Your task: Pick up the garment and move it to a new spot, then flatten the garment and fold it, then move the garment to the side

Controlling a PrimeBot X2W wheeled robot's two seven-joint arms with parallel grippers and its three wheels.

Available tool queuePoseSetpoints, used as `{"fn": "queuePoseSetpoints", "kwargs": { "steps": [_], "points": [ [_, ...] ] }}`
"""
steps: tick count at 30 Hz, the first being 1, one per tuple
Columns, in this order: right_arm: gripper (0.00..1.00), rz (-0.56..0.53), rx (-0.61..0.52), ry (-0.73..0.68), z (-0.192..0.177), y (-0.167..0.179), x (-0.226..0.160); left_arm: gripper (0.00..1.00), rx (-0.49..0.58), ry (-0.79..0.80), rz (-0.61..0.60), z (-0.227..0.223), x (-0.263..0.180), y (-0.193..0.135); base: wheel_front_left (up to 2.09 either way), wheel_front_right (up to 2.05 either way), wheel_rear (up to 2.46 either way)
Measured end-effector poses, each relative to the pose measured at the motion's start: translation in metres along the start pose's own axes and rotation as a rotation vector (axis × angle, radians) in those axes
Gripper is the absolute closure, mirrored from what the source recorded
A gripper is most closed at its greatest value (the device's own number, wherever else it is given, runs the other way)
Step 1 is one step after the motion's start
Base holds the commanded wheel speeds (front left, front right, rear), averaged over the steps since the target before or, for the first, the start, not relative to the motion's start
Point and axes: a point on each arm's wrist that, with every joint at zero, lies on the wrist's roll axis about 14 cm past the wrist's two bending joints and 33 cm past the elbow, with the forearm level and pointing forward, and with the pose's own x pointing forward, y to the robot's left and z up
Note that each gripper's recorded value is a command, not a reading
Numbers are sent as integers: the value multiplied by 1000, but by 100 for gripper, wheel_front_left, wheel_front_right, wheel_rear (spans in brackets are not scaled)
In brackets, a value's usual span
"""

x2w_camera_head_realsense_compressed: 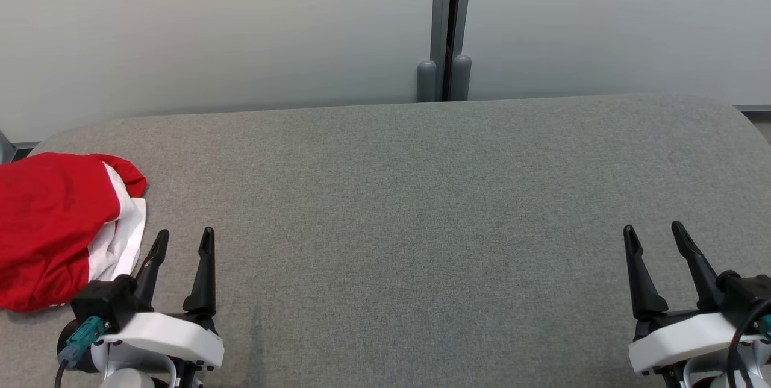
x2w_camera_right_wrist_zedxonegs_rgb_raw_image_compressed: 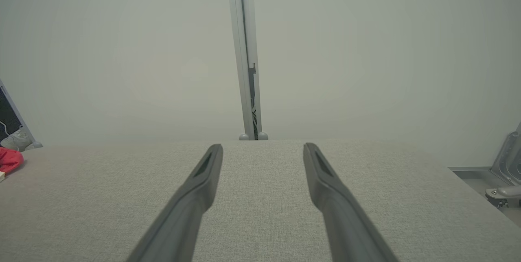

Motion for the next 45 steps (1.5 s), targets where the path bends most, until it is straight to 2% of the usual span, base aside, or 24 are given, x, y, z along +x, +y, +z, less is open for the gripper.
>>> {"fn": "queuePoseSetpoints", "kwargs": {
  "steps": [25, 45],
  "points": [
    [0, 2, -57, -20, -4, 3, -1, 0, 116, 55, -18, -17, 3, 4, 0, 0, 0],
    [0, -18, -31, -10, -8, -2, -1, 0, 80, 58, 3, -18, 3, 8, 0, 0, 0]
  ]
}}
